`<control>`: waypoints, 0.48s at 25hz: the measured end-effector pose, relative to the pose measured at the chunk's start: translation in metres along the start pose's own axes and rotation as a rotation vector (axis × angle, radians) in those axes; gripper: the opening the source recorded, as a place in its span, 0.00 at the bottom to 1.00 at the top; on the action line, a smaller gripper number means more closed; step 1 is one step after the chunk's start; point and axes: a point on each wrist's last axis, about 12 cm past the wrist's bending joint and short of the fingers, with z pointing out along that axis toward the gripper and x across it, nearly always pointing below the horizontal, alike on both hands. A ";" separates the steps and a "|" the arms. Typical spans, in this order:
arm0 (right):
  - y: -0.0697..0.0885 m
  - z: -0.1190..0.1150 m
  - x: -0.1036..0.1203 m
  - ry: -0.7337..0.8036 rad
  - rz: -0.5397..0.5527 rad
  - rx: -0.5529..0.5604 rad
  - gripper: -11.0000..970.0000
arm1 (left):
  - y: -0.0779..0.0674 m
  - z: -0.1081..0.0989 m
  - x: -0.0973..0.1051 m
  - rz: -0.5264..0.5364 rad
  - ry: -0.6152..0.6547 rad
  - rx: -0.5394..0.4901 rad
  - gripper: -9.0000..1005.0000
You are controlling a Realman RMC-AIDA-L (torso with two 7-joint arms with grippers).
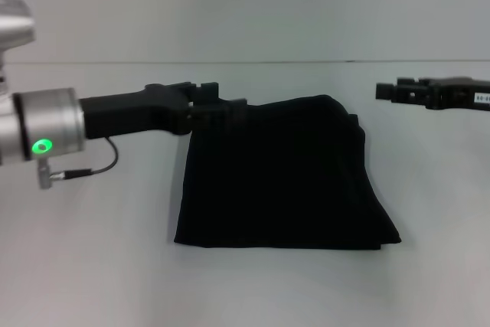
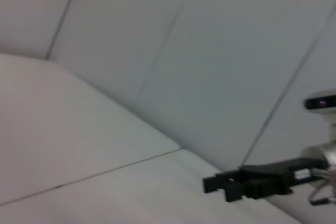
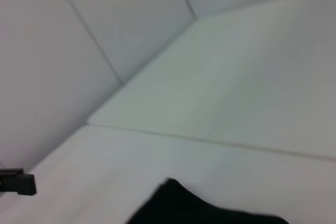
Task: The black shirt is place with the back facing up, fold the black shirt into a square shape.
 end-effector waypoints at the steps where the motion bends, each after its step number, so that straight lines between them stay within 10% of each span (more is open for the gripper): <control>1: 0.002 0.000 -0.001 -0.012 -0.020 -0.015 0.70 | -0.002 -0.005 0.001 0.024 -0.009 0.019 0.62; 6: 0.009 0.002 -0.004 -0.028 -0.132 -0.066 0.72 | -0.003 -0.021 0.001 0.163 -0.032 0.052 0.84; 12: 0.017 0.011 -0.010 -0.002 -0.231 -0.097 0.78 | 0.004 -0.025 -0.003 0.180 -0.034 0.022 0.85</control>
